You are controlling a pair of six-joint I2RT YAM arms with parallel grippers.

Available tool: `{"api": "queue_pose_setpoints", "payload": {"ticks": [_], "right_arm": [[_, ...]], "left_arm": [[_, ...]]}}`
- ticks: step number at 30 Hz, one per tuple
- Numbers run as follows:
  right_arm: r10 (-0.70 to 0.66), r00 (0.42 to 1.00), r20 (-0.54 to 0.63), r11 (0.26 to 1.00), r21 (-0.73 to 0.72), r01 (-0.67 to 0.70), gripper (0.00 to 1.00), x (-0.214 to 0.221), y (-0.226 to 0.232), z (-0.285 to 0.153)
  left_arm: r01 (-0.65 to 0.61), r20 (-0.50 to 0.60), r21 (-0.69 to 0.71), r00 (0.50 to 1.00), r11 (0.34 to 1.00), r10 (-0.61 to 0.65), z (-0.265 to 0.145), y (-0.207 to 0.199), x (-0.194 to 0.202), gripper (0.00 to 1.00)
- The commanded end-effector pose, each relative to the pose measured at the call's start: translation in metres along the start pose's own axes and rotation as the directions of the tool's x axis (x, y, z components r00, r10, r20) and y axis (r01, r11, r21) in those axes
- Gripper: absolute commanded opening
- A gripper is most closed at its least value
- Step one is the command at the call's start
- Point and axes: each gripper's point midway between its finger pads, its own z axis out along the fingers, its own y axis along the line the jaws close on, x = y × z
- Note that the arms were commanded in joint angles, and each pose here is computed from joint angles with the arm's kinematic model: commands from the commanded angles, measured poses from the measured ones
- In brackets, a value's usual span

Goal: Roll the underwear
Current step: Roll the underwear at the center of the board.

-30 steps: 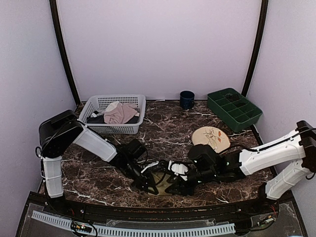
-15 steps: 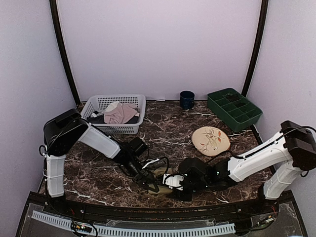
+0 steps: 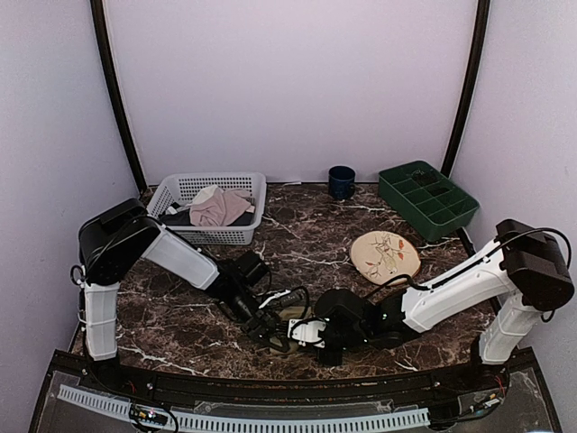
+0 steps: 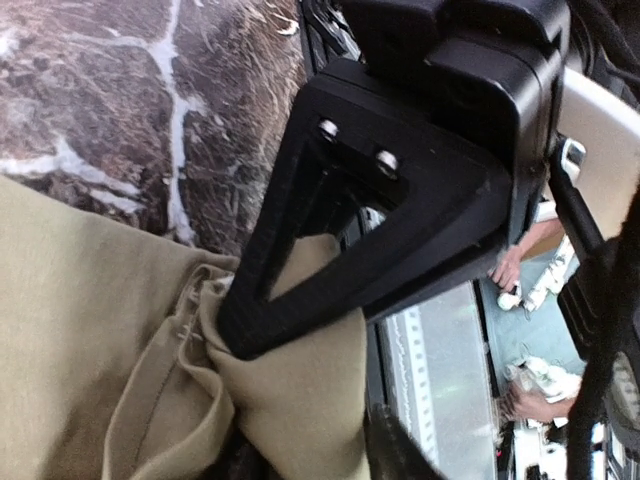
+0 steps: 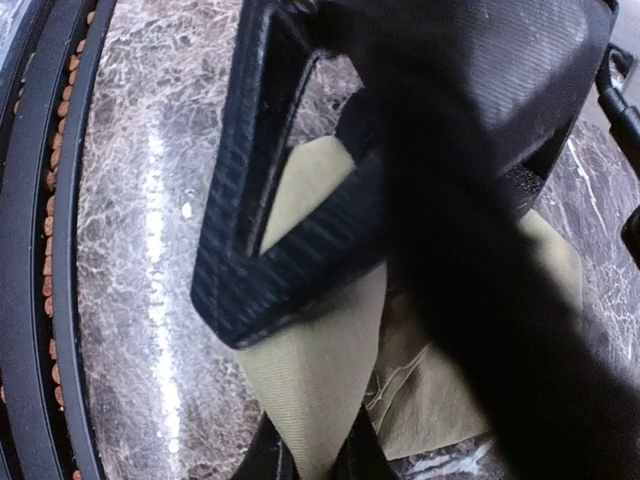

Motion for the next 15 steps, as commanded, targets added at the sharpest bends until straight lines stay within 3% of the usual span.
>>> {"api": "queue_pose_setpoints", "payload": {"ticks": [1,8,15], "right_arm": [[0.039,0.999,-0.014,0.995,-0.09,-0.04,0.0,0.004,0.017,-0.002],[0.167,0.984,-0.059,0.949,-0.261,-0.177,0.0,0.008,0.034,-0.001],[0.319,0.942,-0.105,0.866,-0.371,-0.335,0.0,0.002,0.026,-0.002]], "left_arm": [[0.052,-0.007,-0.151,0.999,0.987,-0.054,-0.01,0.018,0.026,0.45],[0.023,0.191,-0.383,0.98,0.923,0.055,-0.092,0.004,0.01,0.49],[-0.105,0.238,-0.678,0.905,0.728,0.352,-0.145,-0.032,-0.008,0.54]]}}
